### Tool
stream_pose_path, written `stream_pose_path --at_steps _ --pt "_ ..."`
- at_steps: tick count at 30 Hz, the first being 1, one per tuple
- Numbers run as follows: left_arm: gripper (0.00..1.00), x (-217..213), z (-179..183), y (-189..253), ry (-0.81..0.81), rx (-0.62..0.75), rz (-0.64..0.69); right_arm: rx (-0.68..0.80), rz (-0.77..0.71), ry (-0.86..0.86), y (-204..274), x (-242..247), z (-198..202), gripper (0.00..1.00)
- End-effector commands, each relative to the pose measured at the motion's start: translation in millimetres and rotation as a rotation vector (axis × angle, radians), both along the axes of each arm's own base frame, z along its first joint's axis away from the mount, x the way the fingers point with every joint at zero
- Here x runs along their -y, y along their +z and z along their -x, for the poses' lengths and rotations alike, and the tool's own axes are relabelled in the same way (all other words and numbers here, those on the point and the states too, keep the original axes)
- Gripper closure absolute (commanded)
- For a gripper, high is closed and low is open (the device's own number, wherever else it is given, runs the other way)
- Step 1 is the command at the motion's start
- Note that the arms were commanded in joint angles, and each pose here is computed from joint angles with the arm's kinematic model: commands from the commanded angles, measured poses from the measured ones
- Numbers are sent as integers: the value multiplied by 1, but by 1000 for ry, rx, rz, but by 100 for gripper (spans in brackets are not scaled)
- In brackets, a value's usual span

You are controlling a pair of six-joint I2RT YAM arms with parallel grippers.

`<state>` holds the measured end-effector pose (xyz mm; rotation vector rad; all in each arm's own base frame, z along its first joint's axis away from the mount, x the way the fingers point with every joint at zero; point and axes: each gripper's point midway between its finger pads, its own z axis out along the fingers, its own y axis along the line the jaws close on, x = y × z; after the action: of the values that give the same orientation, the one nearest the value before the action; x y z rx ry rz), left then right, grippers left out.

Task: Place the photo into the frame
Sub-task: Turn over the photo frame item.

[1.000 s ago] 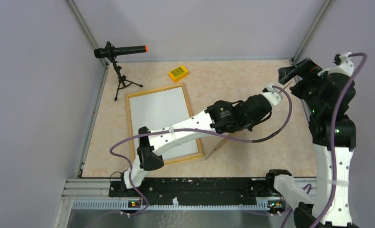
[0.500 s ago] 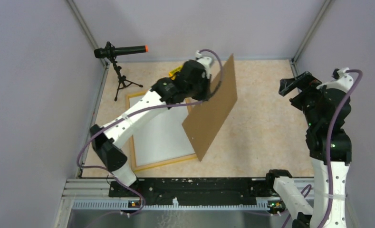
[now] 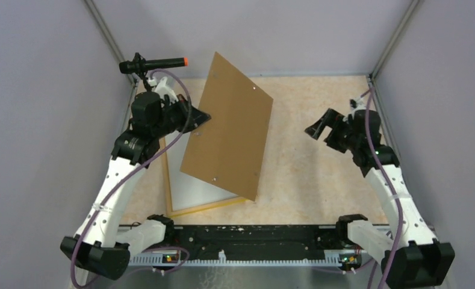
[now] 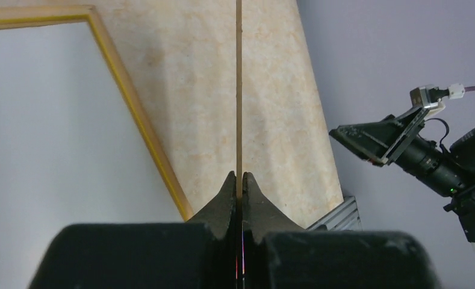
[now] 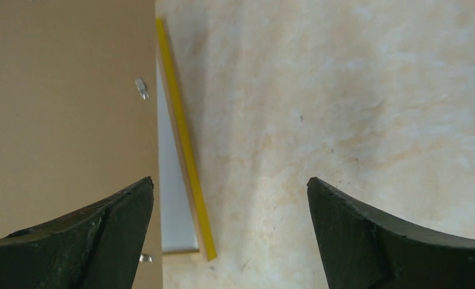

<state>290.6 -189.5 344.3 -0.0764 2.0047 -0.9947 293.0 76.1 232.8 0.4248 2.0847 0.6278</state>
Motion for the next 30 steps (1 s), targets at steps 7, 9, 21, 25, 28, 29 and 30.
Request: stream_pose_path --at_steps 7,9,21,25,28,29,30 --pt "100 -68 30 22 236 122 -13 -98 112 416 -62 -142 6 26" --pt "100 -74 35 22 259 125 -35 -124 153 460 -74 -166 8 31" --pt "100 -112 58 16 396 146 -170 -211 277 594 -124 -250 14 52" --pt "100 -111 59 10 390 143 -166 -247 292 608 -140 -260 13 50" --pt "100 -108 59 6 373 136 -161 -246 330 589 -145 -262 9 49" --pt "100 -108 59 5 373 135 -161 -244 332 587 -147 -264 8 49" --pt "100 -107 59 5 373 136 -157 -250 340 584 -150 -264 7 50"
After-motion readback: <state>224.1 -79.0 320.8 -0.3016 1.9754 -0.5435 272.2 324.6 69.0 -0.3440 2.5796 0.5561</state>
